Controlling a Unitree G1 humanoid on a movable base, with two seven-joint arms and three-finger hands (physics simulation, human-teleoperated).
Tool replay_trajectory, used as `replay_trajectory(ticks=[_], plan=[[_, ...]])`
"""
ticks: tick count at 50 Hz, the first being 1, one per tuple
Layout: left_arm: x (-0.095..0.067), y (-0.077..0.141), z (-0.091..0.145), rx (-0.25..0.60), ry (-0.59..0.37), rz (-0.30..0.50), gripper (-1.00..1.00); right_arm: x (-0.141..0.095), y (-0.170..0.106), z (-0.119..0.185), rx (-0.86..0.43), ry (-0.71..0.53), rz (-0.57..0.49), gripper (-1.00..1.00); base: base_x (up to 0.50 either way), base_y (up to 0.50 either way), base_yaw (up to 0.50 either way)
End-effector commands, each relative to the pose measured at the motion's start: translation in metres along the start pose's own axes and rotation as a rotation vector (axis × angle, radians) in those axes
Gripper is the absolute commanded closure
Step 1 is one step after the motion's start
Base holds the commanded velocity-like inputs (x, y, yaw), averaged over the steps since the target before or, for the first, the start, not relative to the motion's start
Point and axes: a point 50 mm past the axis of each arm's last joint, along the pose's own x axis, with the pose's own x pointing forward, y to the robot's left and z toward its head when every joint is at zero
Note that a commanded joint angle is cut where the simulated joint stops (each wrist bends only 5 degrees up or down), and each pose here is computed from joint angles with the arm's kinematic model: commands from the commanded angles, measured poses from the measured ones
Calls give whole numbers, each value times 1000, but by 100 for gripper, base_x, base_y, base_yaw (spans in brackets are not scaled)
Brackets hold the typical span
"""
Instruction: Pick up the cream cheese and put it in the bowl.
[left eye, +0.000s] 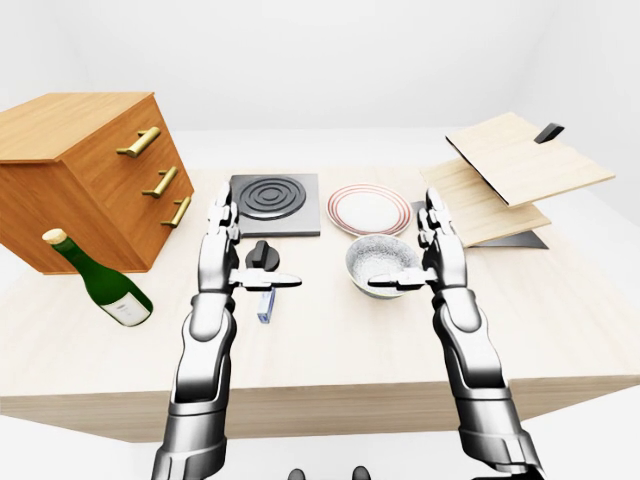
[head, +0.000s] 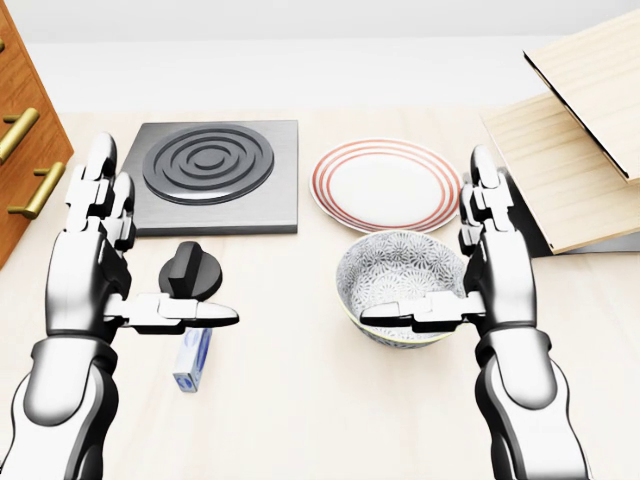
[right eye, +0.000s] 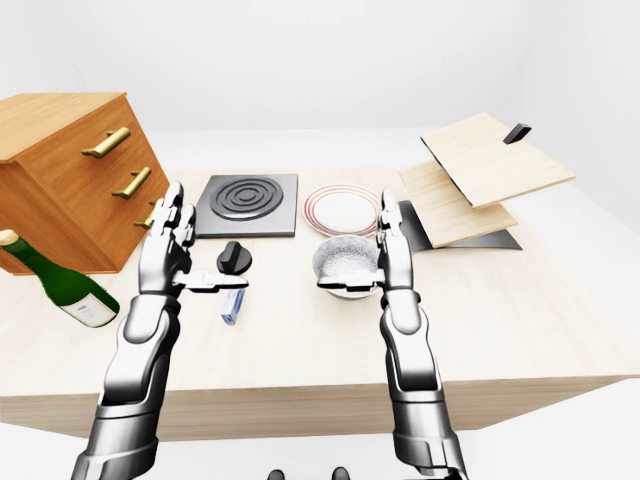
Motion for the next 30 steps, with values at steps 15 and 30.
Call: replay_trajectory(ticks=[15,30], plan=[[-5,21,-72,347,261,334,-100,-11,-4,-22,12,90,-6,-100,0,0,0],[-27,3,-109,508,305,321,-100,-14,-4,-41,12,171,-8,-100,0,0,0]])
